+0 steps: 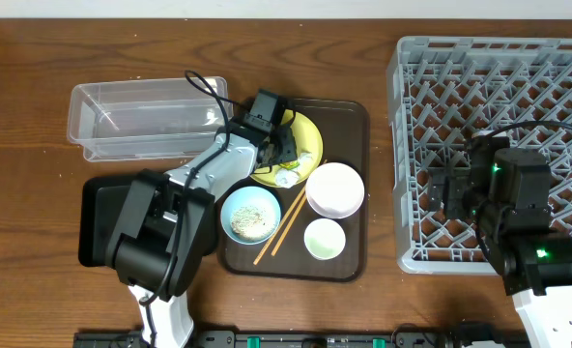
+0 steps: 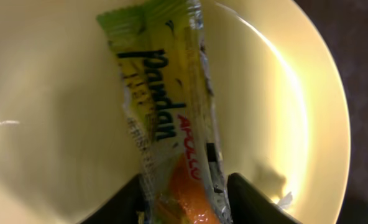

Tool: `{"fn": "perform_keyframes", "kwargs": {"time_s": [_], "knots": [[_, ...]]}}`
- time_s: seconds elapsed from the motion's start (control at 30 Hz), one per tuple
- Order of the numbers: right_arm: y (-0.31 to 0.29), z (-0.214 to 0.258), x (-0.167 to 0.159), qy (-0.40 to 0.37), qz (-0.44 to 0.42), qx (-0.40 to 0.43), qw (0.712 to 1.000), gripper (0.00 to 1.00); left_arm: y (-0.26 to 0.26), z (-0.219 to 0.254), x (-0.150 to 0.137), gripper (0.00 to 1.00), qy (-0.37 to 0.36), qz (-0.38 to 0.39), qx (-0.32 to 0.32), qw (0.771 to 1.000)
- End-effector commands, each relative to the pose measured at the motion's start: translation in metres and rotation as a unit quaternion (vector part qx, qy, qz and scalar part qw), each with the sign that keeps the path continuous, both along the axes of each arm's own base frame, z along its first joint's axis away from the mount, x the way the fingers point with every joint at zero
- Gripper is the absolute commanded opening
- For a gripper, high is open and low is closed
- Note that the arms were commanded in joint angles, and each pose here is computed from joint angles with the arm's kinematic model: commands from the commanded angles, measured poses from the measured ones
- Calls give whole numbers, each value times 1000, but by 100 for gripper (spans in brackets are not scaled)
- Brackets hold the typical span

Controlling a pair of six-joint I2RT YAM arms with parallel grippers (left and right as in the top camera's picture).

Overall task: Sort waste into correct bins and load items into the dishwasher rack
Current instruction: 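Reach the left gripper to the yellow plate and grasp the snack wrapper, then carry the wrapper with the left gripper and drop it into the clear bin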

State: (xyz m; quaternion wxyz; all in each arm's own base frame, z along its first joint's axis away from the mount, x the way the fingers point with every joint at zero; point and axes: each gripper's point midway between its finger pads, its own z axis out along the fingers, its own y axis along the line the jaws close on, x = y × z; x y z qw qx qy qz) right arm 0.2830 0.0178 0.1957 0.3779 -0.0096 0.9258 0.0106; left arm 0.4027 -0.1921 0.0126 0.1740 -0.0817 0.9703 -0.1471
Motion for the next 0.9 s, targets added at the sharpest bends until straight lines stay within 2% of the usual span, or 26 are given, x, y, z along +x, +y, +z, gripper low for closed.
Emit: {"fn": "perform_keyframes", "kwargs": {"time_s": [0.0,0.17,0.3,0.43,0.53,0.7,0.87], "knots": [[-1,11,3,-14,-2,4,1000,99,0,-7,-1,32,10,1,7,1000],[-1,11,3,-14,-2,4,1000,99,0,-3,0,13,4,-3,9,1000],[-1,11,3,-14,-2,4,1000,99,8,18,7,6,-31,-8,30,999],[-1,11,3,-14,-2,4,1000,99,21,62,18,6,-94,-15,57,994],[-1,11,3,-14,-2,4,1000,99,32,103,24,6,-140,-7,51,989],[-1,11,3,-14,-2,4,1000,99,78,150,35,6,-191,60,53,978],[-1,11,3,-14,-2,4,1000,99,137,153,45,6,-181,168,36,968]]}}
